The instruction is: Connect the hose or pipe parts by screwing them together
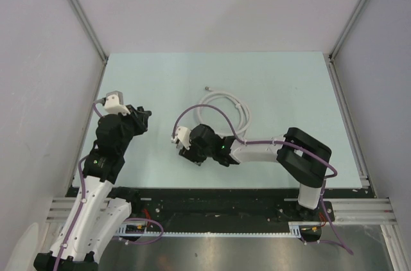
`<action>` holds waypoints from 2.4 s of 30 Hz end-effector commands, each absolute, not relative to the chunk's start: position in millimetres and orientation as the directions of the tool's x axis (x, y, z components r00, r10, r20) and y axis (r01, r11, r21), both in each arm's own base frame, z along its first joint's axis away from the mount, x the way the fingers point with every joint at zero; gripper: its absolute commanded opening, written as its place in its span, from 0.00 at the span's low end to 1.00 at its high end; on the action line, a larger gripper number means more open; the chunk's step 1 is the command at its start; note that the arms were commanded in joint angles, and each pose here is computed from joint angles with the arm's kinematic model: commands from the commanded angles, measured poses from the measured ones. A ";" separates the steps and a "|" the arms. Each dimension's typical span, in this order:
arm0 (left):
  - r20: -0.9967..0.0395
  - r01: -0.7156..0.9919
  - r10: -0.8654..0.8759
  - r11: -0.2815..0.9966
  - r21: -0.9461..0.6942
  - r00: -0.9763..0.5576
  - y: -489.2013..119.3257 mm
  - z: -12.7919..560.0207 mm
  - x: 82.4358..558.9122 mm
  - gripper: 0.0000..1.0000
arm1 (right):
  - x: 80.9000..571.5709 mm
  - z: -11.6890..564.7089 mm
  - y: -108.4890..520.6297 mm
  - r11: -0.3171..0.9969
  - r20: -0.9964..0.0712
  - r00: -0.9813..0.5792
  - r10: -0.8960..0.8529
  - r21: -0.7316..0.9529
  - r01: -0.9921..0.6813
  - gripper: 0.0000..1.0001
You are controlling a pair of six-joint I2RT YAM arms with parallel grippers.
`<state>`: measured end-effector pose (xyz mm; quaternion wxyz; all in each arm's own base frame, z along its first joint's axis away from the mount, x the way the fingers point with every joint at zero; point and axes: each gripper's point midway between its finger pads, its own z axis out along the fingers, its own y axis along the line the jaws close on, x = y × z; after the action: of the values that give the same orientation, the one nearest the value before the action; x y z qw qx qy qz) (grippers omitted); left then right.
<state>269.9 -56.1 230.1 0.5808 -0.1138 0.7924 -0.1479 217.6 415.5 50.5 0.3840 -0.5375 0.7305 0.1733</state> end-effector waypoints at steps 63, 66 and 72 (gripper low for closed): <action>-0.728 0.525 -0.340 0.521 -0.673 -0.596 -178.7 290.9 214.1 0.00 | 198.1 227.5 373.7 0.377 -0.975 0.087 -0.206 -0.161 -0.912 0.00; -0.728 0.548 -0.326 0.495 -0.675 -0.603 -184.0 291.9 206.9 0.00 | 195.5 237.4 372.3 0.383 -0.980 0.093 -0.178 -0.156 -0.911 0.00; -0.705 0.573 -0.268 0.432 -0.697 -0.657 -199.9 281.6 192.2 0.00 | 192.2 250.5 370.3 0.390 -0.983 0.115 -0.146 -0.164 -0.906 0.00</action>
<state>207.7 -184.9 269.1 0.4146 0.0632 0.7681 -0.4838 194.7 368.8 212.8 0.5523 -0.4727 0.6169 0.3016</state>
